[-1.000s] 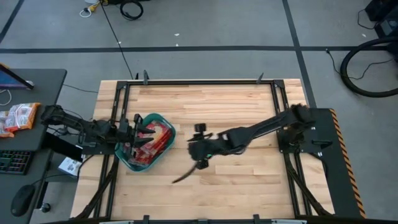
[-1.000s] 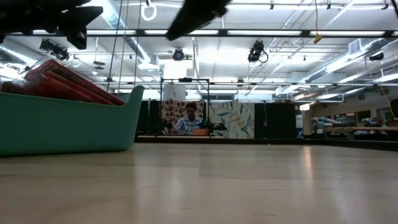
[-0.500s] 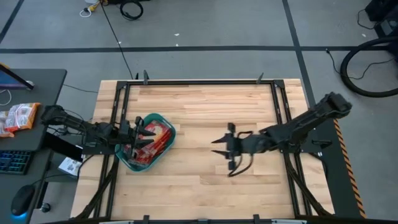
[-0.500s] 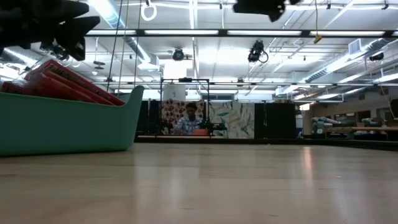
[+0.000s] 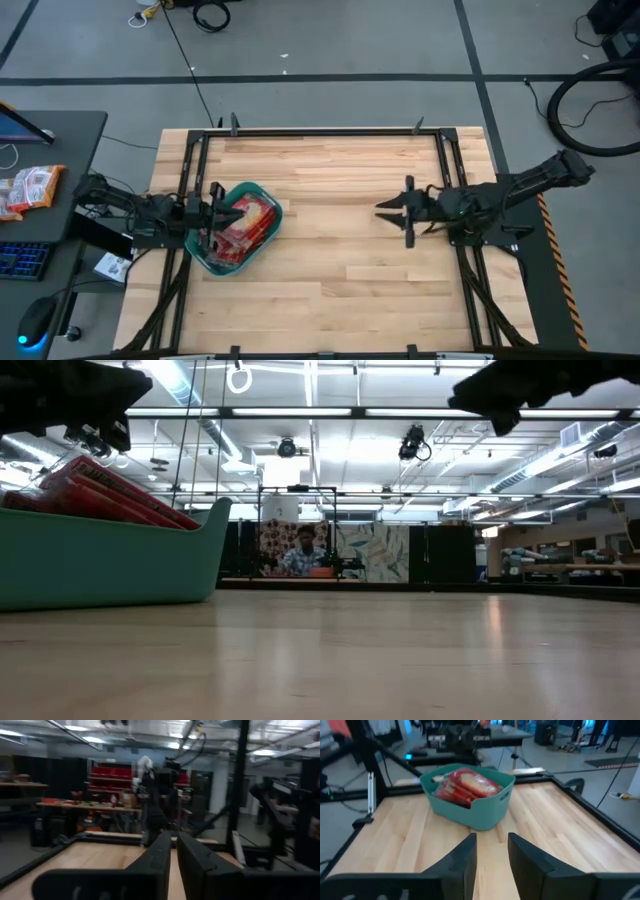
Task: Sort popcorn bags into baskets
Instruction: Return to Home Position
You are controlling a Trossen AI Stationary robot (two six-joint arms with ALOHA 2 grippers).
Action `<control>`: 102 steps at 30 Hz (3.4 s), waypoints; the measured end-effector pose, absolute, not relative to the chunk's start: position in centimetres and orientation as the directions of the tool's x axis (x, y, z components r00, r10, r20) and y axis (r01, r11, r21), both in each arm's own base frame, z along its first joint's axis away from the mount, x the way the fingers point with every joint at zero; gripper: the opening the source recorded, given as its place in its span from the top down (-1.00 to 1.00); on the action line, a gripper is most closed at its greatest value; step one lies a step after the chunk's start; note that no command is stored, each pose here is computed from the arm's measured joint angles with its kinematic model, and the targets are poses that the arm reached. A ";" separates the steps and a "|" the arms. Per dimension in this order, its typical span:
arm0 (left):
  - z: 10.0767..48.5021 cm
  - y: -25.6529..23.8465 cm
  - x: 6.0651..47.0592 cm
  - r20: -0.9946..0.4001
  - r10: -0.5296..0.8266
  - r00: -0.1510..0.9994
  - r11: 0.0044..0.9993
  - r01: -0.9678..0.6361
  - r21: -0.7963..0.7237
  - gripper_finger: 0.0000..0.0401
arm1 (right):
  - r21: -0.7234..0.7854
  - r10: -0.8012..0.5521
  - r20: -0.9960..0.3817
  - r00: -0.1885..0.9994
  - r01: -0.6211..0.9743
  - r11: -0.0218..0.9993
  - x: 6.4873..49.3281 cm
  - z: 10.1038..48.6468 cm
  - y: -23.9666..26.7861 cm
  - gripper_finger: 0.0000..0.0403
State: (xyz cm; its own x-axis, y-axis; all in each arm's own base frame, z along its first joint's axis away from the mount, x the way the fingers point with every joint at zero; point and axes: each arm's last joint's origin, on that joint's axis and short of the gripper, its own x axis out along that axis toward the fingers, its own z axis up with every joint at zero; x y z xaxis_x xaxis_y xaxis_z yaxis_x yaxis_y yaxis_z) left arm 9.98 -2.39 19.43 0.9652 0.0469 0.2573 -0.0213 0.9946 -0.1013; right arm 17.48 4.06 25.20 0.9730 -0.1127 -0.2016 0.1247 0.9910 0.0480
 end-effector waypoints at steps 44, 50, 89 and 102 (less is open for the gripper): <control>18.9 -2.1 9.8 0.208 0.139 0.968 0.988 -0.150 0.038 0.95 | 0.246 -0.296 0.113 0.948 0.262 0.933 9.6 17.6 -0.9 0.54; 18.9 -2.1 9.8 0.203 0.138 0.969 0.990 -0.138 -0.015 0.95 | 0.214 -0.290 0.113 0.950 0.261 0.941 9.6 17.6 -0.9 0.53; 18.9 -2.1 9.8 0.203 0.138 0.969 0.990 -0.140 -0.008 0.95 | 0.211 -0.286 0.113 0.951 0.258 0.943 9.6 17.6 -0.9 0.53; 18.9 -2.1 9.8 0.203 0.139 0.969 0.990 -0.140 -0.008 0.95 | 0.211 -0.286 0.113 0.951 0.258 0.943 9.6 17.6 -0.9 0.53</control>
